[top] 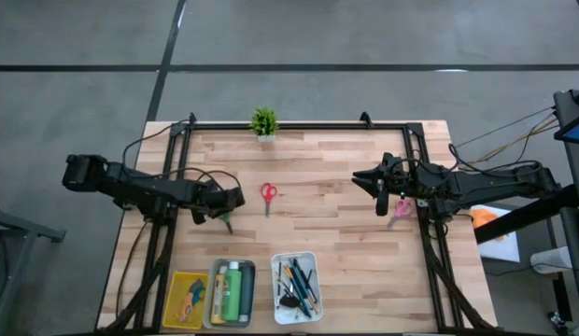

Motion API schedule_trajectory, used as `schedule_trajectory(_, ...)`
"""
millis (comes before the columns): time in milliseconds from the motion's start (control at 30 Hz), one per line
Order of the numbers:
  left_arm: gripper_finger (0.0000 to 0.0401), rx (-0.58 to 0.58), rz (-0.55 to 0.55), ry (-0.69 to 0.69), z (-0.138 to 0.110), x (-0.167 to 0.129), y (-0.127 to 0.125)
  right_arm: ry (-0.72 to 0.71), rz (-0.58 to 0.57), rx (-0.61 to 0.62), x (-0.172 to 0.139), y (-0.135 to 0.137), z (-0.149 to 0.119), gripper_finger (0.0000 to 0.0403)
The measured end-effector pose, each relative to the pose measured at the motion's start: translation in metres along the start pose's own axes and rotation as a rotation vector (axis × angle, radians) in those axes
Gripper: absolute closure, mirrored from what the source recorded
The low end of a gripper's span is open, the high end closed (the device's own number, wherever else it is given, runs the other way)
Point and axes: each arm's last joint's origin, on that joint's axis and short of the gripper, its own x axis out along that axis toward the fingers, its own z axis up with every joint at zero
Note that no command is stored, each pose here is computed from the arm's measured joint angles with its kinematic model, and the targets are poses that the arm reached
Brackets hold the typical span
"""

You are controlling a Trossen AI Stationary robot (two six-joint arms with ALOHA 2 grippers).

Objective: Pick & Place Paint Supplies
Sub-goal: Put the green scissors into the yellow bin

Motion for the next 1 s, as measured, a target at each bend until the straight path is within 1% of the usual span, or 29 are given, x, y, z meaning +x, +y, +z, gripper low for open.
schedule_trajectory(233,0.0323,-0.005,-0.004,0.001,0.0004,0.0017,0.0022,0.000,0.000,0.000,0.0000,0.0000,0.0000,0.0309)
schedule_trajectory(300,0.0329,-0.005,-0.003,0.001,0.0004,0.0018,0.0023,0.000,0.000,0.000,0.0000,0.0000,0.0000,0.0309)
schedule_trajectory(367,0.0345,-0.004,-0.001,0.001,0.0005,0.0019,0.0027,0.000,0.000,0.000,0.0000,0.0000,0.0000,0.0309)
schedule_trajectory(467,0.0385,-0.007,0.005,-0.001,0.0006,0.0021,0.0034,0.000,0.000,0.000,0.0000,0.0001,0.0000,0.0309)
schedule_trajectory(500,0.0392,-0.007,0.004,0.000,0.0006,0.0021,0.0033,0.000,0.000,0.000,0.0000,0.0001,0.0001,0.0309)
schedule_trajectory(733,0.0398,-0.011,-0.005,0.002,0.0003,0.0019,0.0020,0.000,0.000,0.000,0.0000,0.0001,0.0000,0.0309)
schedule_trajectory(867,0.0400,-0.035,-0.013,0.008,0.0004,0.0007,0.0018,-0.001,0.000,0.000,0.0000,0.0001,0.0001,0.0309)
schedule_trajectory(1000,0.0401,-0.042,-0.031,0.063,-0.0002,-0.0044,0.0012,0.000,0.000,0.000,0.0000,0.0000,0.0000,0.0309)
